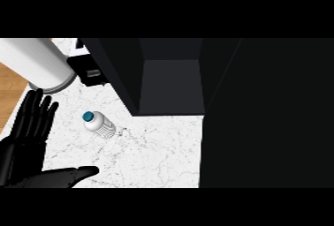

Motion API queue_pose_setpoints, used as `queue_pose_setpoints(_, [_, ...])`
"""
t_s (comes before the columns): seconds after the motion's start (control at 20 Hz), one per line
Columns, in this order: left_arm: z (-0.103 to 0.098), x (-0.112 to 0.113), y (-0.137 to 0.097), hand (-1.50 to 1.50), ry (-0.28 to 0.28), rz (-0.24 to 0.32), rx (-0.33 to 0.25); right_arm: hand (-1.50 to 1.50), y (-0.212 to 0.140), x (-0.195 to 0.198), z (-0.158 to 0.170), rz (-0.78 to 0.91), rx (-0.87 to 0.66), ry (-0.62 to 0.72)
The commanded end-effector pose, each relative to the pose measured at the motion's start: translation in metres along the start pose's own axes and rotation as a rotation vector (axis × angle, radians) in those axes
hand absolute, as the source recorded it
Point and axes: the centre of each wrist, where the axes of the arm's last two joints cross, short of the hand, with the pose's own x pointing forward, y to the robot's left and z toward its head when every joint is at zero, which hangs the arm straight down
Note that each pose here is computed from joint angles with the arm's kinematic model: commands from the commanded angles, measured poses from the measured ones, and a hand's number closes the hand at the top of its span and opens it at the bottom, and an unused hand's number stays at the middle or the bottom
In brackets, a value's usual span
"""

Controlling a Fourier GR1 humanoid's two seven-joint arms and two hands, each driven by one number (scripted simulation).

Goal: Pick up the bottled water, place it into the cabinet and close the cabinet

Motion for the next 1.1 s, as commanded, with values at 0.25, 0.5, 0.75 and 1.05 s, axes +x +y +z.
queue_pose_setpoints(0.25, [-0.018,-0.061,0.014,-1.5,0.069,-0.037,0.074,-1.5,0.001,0.042,0.021,0.014,0.038,-0.044])
queue_pose_setpoints(0.5, [-0.02,-0.098,0.03,-1.5,0.094,-0.013,0.065,-1.5,-0.003,0.023,0.026,0.016,0.025,-0.043])
queue_pose_setpoints(0.75, [-0.044,-0.132,0.024,-1.5,0.127,-0.02,0.088,-1.5,0.002,0.01,0.035,0.004,0.007,-0.043])
queue_pose_setpoints(1.05, [-0.019,-0.179,0.032,-1.5,0.115,-0.005,0.135,-1.5,0.014,0.028,0.036,0.008,0.017,-0.032])
